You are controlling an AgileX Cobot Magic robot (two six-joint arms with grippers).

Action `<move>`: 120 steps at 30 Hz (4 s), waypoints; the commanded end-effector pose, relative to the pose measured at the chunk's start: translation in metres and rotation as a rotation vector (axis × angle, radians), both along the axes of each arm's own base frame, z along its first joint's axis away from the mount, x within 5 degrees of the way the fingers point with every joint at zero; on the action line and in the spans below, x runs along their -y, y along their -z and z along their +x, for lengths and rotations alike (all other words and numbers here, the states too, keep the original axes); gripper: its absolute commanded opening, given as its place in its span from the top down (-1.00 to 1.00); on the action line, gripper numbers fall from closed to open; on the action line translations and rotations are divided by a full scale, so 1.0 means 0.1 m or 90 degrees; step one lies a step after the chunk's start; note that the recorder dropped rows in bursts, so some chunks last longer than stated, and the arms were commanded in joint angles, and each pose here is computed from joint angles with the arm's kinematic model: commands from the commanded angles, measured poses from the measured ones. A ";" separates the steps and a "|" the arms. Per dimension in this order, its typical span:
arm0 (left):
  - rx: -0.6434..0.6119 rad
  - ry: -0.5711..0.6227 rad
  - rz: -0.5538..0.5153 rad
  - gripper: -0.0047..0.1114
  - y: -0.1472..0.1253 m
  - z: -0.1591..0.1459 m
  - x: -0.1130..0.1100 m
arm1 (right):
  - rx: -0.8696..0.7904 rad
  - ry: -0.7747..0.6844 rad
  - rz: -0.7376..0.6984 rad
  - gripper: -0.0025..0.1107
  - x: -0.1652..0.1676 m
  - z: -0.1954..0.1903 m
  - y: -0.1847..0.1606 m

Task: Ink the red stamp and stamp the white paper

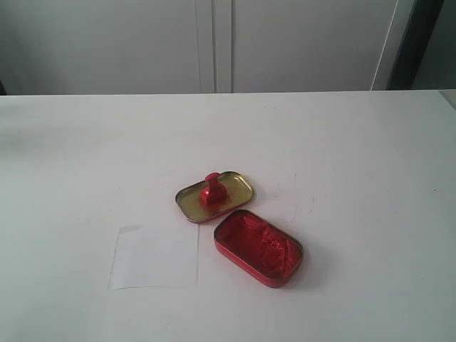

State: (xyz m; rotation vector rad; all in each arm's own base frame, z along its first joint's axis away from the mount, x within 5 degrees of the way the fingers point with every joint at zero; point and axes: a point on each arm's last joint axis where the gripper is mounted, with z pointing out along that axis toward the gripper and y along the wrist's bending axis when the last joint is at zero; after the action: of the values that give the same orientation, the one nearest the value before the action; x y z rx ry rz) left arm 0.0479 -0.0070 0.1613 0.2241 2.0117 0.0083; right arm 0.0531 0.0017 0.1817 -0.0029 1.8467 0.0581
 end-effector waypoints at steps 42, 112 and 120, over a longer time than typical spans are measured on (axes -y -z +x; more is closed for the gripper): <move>-0.005 0.003 -0.001 0.92 0.03 0.00 0.00 | 0.318 -0.015 0.016 0.96 -0.02 0.01 -0.44; -0.004 0.004 0.000 0.92 0.03 0.00 0.00 | -0.335 0.002 0.011 0.96 -0.13 1.86 -1.21; -0.004 0.004 0.000 0.92 0.03 0.00 0.00 | -0.436 -0.052 -0.021 0.96 -0.36 2.46 -1.10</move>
State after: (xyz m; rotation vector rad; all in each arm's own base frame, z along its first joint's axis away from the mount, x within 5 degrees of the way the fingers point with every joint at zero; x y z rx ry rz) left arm 0.0479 -0.0070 0.1613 0.2241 2.0117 0.0083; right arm 0.2886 0.0322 0.2929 -0.0573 2.5155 0.0900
